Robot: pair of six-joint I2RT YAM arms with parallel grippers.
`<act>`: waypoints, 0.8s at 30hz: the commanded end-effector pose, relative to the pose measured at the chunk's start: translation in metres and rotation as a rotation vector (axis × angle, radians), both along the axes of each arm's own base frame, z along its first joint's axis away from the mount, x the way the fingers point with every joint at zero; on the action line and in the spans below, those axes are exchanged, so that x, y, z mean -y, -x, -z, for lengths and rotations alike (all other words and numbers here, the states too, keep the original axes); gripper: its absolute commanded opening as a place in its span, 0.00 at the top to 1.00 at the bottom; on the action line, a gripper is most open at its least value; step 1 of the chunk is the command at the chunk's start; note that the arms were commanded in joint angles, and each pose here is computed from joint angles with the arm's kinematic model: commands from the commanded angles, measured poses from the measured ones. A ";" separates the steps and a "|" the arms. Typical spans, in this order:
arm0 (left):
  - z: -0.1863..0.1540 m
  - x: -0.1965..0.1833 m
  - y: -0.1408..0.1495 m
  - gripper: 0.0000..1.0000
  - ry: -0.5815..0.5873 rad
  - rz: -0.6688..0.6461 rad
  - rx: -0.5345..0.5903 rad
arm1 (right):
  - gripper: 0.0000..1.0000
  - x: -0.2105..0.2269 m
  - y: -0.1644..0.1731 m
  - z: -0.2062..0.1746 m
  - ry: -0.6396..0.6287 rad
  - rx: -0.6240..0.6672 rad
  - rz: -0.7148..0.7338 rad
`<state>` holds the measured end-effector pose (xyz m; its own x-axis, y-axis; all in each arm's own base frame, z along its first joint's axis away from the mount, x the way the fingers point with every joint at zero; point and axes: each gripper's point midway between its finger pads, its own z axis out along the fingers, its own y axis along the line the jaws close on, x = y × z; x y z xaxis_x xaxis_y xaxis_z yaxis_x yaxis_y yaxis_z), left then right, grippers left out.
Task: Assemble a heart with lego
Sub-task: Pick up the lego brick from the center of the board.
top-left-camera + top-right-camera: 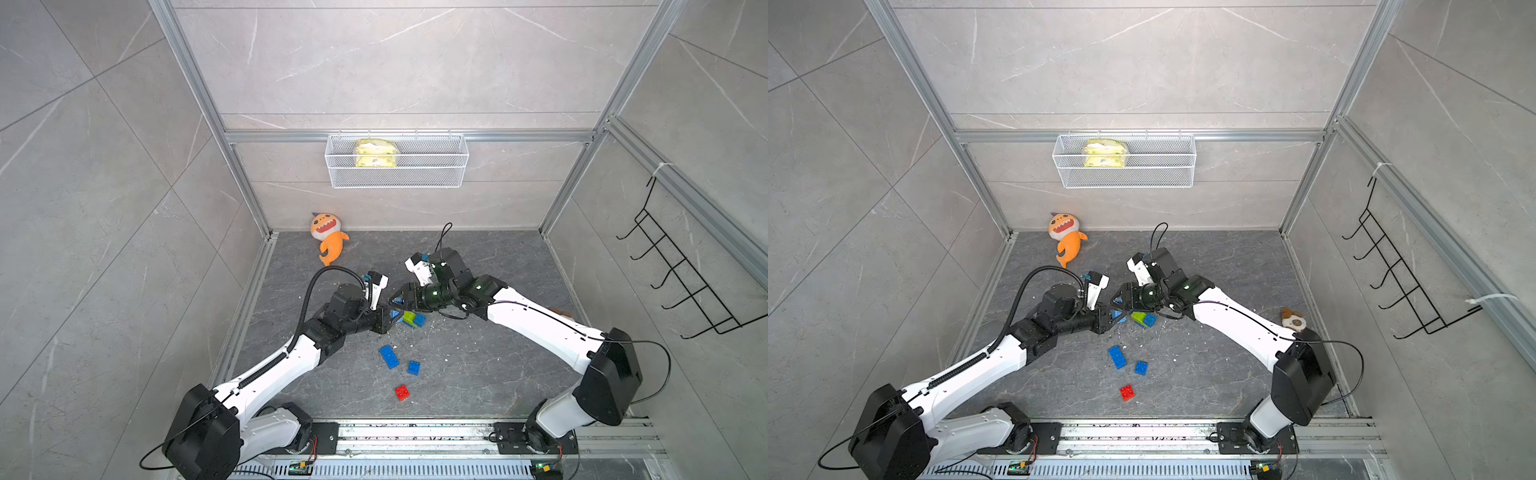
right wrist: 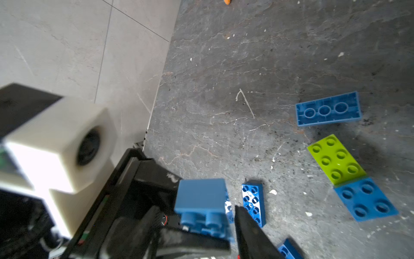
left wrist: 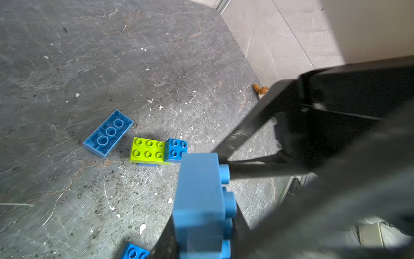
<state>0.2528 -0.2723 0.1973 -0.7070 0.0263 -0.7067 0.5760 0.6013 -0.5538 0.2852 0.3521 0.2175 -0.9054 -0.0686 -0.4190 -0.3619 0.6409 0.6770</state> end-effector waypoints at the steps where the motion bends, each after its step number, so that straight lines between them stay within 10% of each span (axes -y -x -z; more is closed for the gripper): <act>1: -0.046 0.008 -0.002 1.00 0.080 0.033 0.139 | 0.45 0.000 0.004 0.015 0.088 -0.002 0.000; 14: -0.040 0.006 -0.014 0.92 0.047 -0.020 0.117 | 0.73 0.009 0.011 0.013 0.163 0.044 -0.009; 19: -0.035 0.006 -0.017 0.42 0.040 -0.038 0.085 | 0.73 0.033 0.006 0.017 0.230 0.057 0.023; 24: -0.029 0.000 -0.016 0.31 0.024 -0.071 0.071 | 0.72 0.092 -0.012 0.029 0.348 0.033 0.096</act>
<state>0.2585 -0.2727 0.1984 -0.7082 0.0151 -0.7058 0.5545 0.6308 -0.5428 0.2985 0.3021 0.1963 -0.8927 -0.1015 -0.4391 -0.3361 0.7991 0.4985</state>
